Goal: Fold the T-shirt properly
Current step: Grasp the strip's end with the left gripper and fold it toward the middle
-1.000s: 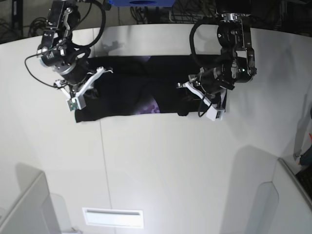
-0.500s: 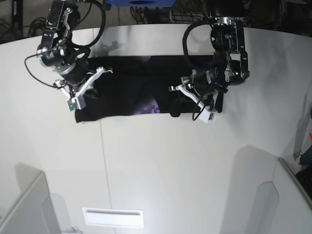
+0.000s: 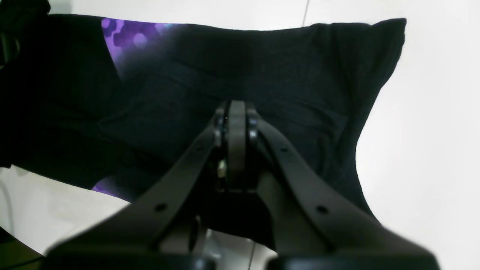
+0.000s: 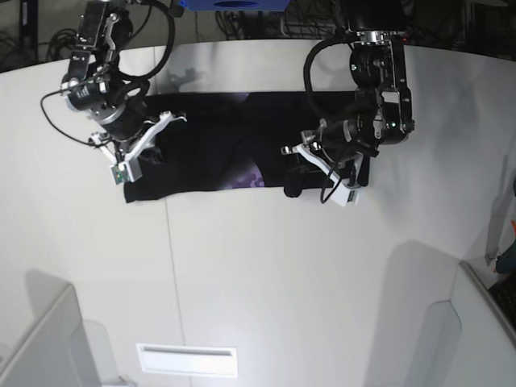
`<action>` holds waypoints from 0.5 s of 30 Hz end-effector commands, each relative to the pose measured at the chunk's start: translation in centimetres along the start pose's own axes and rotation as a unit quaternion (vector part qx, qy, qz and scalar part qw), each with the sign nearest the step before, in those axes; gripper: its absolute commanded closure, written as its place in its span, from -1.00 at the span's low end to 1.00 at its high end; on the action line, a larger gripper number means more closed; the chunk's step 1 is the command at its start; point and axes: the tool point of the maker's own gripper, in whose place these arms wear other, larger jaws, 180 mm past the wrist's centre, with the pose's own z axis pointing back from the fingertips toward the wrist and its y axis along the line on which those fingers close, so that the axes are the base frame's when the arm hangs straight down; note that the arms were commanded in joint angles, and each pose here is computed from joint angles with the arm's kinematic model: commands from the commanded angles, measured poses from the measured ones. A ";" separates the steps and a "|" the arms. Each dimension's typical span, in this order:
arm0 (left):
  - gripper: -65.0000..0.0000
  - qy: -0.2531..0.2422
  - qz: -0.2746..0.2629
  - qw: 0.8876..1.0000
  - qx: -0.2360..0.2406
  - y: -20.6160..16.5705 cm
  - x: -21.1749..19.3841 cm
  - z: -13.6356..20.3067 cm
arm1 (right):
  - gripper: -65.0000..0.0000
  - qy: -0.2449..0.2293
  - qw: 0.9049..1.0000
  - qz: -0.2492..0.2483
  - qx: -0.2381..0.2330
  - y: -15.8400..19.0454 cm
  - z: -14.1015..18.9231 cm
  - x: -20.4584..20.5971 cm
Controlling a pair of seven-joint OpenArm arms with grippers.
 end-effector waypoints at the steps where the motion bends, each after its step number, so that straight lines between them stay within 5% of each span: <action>1: 1.00 -0.019 -0.004 1.000 -0.017 -1.0 1.2 0.2 | 1.00 -0.025 1.000 0.004 0.001 0.0 0.3 1.4; 10: 1.00 -0.019 -0.003 1.000 -0.019 -1.1 1.2 0.1 | 1.00 -0.026 1.000 0.004 0.001 0.0 0.3 1.5; 15: 0.46 -0.007 0.006 0.999 -0.033 -2.0 1.0 -1.1 | 1.00 -0.026 1.000 0.004 0.001 0.0 0.3 1.5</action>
